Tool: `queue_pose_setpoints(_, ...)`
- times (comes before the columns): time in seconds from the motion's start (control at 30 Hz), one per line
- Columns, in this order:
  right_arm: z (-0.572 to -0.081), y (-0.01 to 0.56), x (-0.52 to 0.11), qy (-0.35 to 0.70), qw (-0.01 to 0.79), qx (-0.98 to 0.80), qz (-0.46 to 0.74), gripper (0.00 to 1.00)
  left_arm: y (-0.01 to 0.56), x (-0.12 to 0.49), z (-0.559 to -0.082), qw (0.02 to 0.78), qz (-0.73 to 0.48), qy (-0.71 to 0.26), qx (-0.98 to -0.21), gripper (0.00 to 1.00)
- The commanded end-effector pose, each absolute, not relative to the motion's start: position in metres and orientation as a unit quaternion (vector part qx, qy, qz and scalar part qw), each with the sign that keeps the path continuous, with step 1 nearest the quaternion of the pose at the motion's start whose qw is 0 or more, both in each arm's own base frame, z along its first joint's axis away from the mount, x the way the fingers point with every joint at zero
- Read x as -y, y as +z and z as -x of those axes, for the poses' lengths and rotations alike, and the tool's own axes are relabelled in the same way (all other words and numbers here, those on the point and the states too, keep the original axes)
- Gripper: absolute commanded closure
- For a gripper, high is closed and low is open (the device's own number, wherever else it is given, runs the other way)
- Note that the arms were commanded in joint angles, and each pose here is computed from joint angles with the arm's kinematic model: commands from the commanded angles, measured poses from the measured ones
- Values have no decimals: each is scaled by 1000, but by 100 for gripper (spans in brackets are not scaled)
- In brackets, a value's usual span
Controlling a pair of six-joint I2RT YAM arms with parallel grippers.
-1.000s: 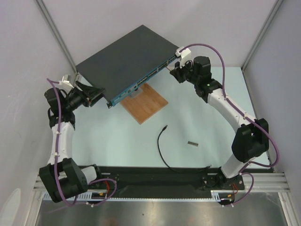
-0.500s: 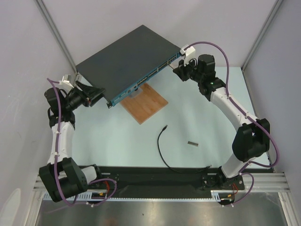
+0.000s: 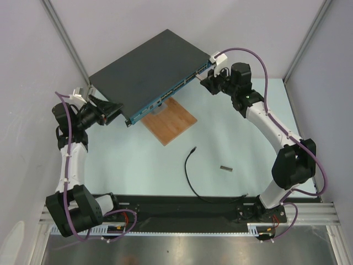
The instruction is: Insert the plug into the switch port
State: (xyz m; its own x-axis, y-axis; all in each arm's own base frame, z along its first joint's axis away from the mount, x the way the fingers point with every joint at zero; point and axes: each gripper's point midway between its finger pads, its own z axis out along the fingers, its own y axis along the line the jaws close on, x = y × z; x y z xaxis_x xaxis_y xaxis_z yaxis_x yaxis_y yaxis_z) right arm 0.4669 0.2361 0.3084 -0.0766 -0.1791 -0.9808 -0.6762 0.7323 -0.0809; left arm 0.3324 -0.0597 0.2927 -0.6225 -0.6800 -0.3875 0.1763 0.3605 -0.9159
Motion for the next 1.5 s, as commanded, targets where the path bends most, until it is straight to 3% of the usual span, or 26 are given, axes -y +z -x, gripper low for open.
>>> queue_pose_setpoints(0.0,-472,335,-246,215,632,-679,304,100,293,82,-319,383,97,-553,-733,100)
queue_pose_setpoints(1.47,-462,325,-231,241,648,-663,288,100,291,78,-330,378,99,-549,-739,100)
